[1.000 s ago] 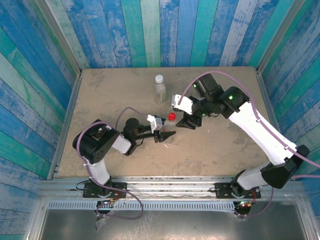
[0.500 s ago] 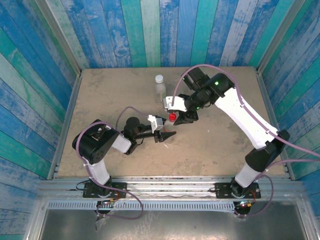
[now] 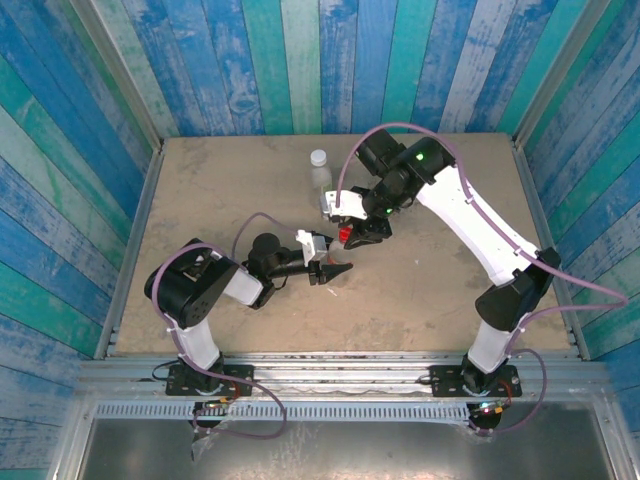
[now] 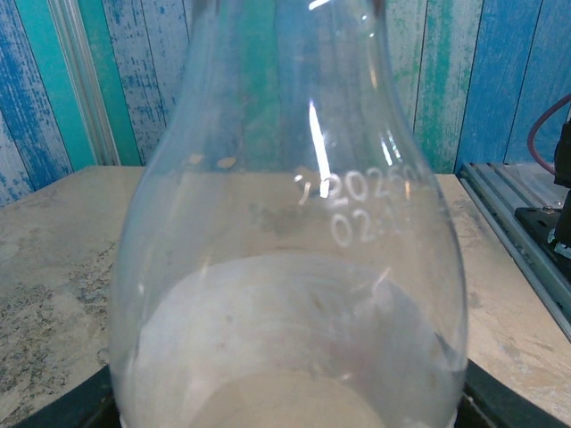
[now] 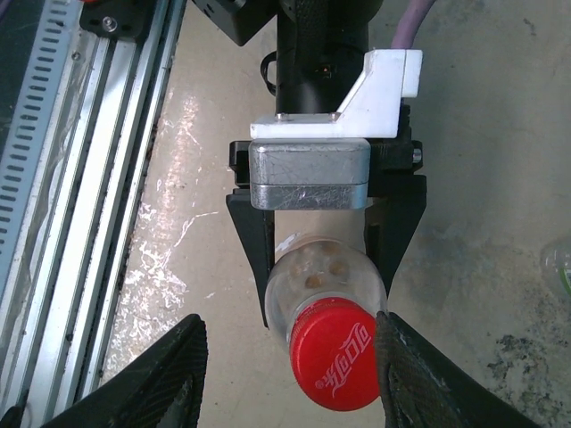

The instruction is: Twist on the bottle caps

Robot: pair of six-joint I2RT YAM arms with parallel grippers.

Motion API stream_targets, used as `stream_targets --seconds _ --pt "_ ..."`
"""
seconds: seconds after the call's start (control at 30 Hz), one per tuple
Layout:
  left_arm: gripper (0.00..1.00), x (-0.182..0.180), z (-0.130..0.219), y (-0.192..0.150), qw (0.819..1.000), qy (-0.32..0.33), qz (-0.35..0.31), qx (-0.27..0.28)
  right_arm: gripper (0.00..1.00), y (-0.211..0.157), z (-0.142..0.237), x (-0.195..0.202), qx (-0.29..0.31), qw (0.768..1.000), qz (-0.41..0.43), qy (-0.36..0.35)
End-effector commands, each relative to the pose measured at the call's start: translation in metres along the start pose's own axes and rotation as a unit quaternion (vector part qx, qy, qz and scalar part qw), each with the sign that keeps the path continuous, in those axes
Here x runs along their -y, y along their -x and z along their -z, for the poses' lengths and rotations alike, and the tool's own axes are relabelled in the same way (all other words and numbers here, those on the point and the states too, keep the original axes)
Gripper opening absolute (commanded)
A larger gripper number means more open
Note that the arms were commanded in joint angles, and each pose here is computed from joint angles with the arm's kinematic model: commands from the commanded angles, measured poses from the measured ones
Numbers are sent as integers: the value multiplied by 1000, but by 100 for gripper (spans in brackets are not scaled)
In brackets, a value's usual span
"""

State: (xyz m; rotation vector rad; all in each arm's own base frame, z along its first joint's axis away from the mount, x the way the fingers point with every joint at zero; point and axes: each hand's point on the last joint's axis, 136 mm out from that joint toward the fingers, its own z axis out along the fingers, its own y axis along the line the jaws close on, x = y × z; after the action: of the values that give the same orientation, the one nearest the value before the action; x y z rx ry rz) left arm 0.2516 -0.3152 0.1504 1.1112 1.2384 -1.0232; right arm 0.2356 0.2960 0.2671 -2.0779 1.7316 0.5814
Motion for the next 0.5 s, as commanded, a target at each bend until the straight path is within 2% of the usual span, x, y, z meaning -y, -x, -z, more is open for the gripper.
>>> stream_targets --seconds 0.0,0.47 --pt "62 10 4 -36 997 -15 55 -58 53 -3 -1 4 -7 1000 -10 0" --pt "62 10 4 -39 996 -17 57 -63 46 -7 -6 14 -11 999 -31 -4"
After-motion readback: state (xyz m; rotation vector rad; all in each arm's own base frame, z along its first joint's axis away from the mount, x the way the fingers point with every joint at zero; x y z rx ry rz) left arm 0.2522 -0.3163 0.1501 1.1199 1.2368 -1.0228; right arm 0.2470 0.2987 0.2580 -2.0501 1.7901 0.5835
